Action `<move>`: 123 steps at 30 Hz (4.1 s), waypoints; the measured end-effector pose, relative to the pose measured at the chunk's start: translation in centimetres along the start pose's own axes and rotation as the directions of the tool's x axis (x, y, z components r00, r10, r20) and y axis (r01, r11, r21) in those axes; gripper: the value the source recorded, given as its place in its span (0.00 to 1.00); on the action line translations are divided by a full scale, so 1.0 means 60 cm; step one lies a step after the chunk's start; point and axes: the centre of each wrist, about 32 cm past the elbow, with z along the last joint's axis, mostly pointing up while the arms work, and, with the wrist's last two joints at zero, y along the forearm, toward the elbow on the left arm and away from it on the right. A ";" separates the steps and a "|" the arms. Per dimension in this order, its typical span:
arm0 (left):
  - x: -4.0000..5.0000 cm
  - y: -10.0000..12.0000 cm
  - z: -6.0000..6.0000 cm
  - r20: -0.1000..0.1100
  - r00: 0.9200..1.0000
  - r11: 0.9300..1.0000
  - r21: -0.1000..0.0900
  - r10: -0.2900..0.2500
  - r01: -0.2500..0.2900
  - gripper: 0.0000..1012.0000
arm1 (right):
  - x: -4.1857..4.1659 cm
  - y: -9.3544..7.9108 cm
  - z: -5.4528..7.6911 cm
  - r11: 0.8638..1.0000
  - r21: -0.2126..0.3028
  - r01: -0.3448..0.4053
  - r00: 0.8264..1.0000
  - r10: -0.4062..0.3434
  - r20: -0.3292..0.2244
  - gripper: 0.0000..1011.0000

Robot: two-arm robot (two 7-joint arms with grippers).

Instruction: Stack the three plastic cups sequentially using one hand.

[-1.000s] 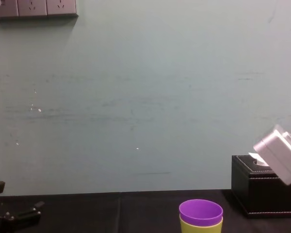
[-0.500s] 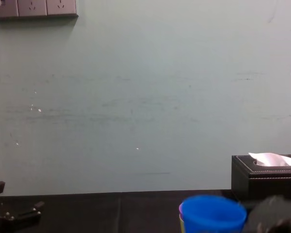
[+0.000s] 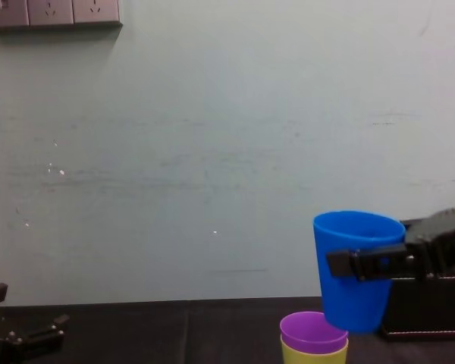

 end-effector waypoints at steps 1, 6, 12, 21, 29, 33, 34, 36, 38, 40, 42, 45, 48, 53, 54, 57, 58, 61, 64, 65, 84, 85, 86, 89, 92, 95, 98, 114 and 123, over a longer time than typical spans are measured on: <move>0.000 0.000 0.000 0.000 1.000 1.000 0.000 0.000 0.000 1.00 | 0.004 0.006 0.003 1.000 -0.003 0.008 1.000 -0.008 0.001 0.72; 0.000 0.000 0.000 0.000 1.000 1.000 0.000 0.000 0.000 1.00 | 0.014 0.027 0.008 1.000 -0.016 0.024 1.000 -0.024 0.005 0.72; 0.000 0.000 0.000 0.000 1.000 1.000 0.000 0.000 0.000 1.00 | 0.028 0.056 0.008 0.999 -0.038 0.033 0.999 -0.033 -0.006 0.72; 0.000 0.000 0.000 0.000 1.000 1.000 0.000 0.000 0.000 1.00 | 0.038 0.084 0.005 0.998 -0.060 0.026 0.999 -0.027 -0.020 0.72; 0.000 0.000 0.000 0.000 1.000 1.000 0.000 0.000 0.000 1.00 | 0.039 0.092 0.001 0.997 -0.073 0.025 0.999 -0.027 -0.020 0.72; 0.000 0.000 0.000 0.000 1.000 1.000 0.000 0.000 0.000 1.00 | 0.039 0.094 0.000 0.997 -0.075 0.026 0.999 -0.028 -0.019 0.72; 0.000 0.000 0.000 0.000 1.000 1.000 0.000 0.000 0.000 1.00 | 0.039 0.094 0.000 0.997 -0.076 0.026 0.999 -0.028 -0.019 0.72; 0.000 0.000 0.000 0.000 1.000 1.000 0.000 0.000 0.000 1.00 | 0.040 0.094 0.000 0.997 -0.076 0.026 0.999 -0.028 -0.018 0.72; 0.000 0.000 0.000 0.000 1.000 1.000 0.000 0.000 0.000 1.00 | 0.040 0.095 -0.001 0.997 -0.077 0.026 0.999 -0.028 -0.019 0.72; 0.000 0.000 0.000 0.000 1.000 1.000 0.000 0.000 0.000 1.00 | 0.040 0.095 -0.001 0.997 -0.077 0.026 0.999 -0.028 -0.019 0.72; 0.000 0.000 0.000 0.000 1.000 1.000 0.000 0.000 0.000 1.00 | 0.039 0.097 -0.001 0.997 -0.078 0.026 0.999 -0.027 -0.018 0.72; 0.000 0.000 0.000 0.000 1.000 1.000 0.000 0.000 0.000 1.00 | 0.039 0.099 -0.003 0.996 -0.080 0.024 1.000 -0.025 -0.019 0.72; 0.000 0.000 0.000 0.000 1.000 1.000 0.000 0.000 0.000 1.00 | 0.039 0.103 -0.005 0.996 -0.084 0.022 1.000 -0.024 -0.017 0.72; 0.000 0.000 0.000 0.000 1.000 1.000 0.000 0.000 0.000 1.00 | 0.039 0.106 -0.008 0.996 -0.086 0.023 1.000 -0.025 -0.016 0.72; 0.000 0.000 0.000 0.000 1.000 1.000 0.000 0.000 0.000 1.00 | 0.040 0.107 -0.009 0.996 -0.087 0.024 1.000 -0.025 -0.016 0.72; 0.000 0.000 0.000 0.000 1.000 1.000 0.000 0.000 0.000 1.00 | 0.041 0.109 -0.012 0.996 -0.091 0.022 1.000 -0.024 -0.015 0.72; 0.000 0.000 0.000 0.000 1.000 1.000 0.000 0.000 0.000 1.00 | 0.041 0.109 -0.013 0.996 -0.092 0.022 1.000 -0.023 -0.015 0.72; 0.000 0.000 0.000 0.000 1.000 1.000 0.000 0.000 0.000 1.00 | 0.043 0.111 -0.016 0.996 -0.092 0.017 1.000 -0.019 -0.015 0.72; 0.000 0.000 0.000 0.000 1.000 1.000 0.000 0.000 0.000 1.00 | 0.043 0.111 -0.016 0.996 -0.092 0.017 1.000 -0.018 -0.015 0.72; 0.000 0.000 0.000 0.000 1.000 1.000 0.000 0.000 0.000 1.00 | 0.043 0.111 -0.016 0.996 -0.092 0.017 1.000 -0.018 -0.015 0.72; 0.000 0.000 0.000 0.000 1.000 1.000 0.000 0.000 0.000 1.00 | 0.042 0.110 -0.015 0.996 -0.091 0.019 1.000 -0.021 -0.015 0.99; 0.000 0.000 0.000 0.000 1.000 1.000 0.000 0.000 0.000 1.00 | 0.042 0.110 -0.015 0.996 -0.091 0.019 1.000 -0.021 -0.015 0.99; 0.000 0.000 0.000 0.000 1.000 1.000 0.000 0.000 0.000 1.00 | 0.042 0.110 -0.015 0.996 -0.091 0.019 1.000 -0.021 -0.015 0.99; 0.000 0.000 0.000 0.000 1.000 1.000 0.000 0.000 0.000 1.00 | 0.042 0.110 -0.015 0.996 -0.091 0.020 1.000 -0.021 -0.015 0.99; 0.000 0.000 0.000 0.000 1.000 1.000 0.000 0.000 0.000 1.00 | 0.042 0.110 -0.015 0.996 -0.091 0.020 1.000 -0.021 -0.015 0.99; 0.000 0.000 0.000 0.000 1.000 1.000 0.000 0.000 0.000 1.00 | 0.042 0.110 -0.014 0.996 -0.091 0.020 1.000 -0.021 -0.015 0.99; 0.000 0.000 0.000 0.000 1.000 1.000 0.000 0.000 0.000 1.00 | 0.042 0.110 -0.014 0.996 -0.090 0.020 1.000 -0.021 -0.015 0.99; 0.000 0.000 0.000 0.000 1.000 1.000 0.000 0.000 0.000 1.00 | 0.042 0.110 -0.014 0.996 -0.090 0.020 1.000 -0.022 -0.015 0.99; 0.000 0.000 0.000 0.000 1.000 1.000 0.000 0.000 0.000 1.00 | 0.033 0.095 0.003 0.998 -0.046 0.047 0.999 -0.047 0.005 0.99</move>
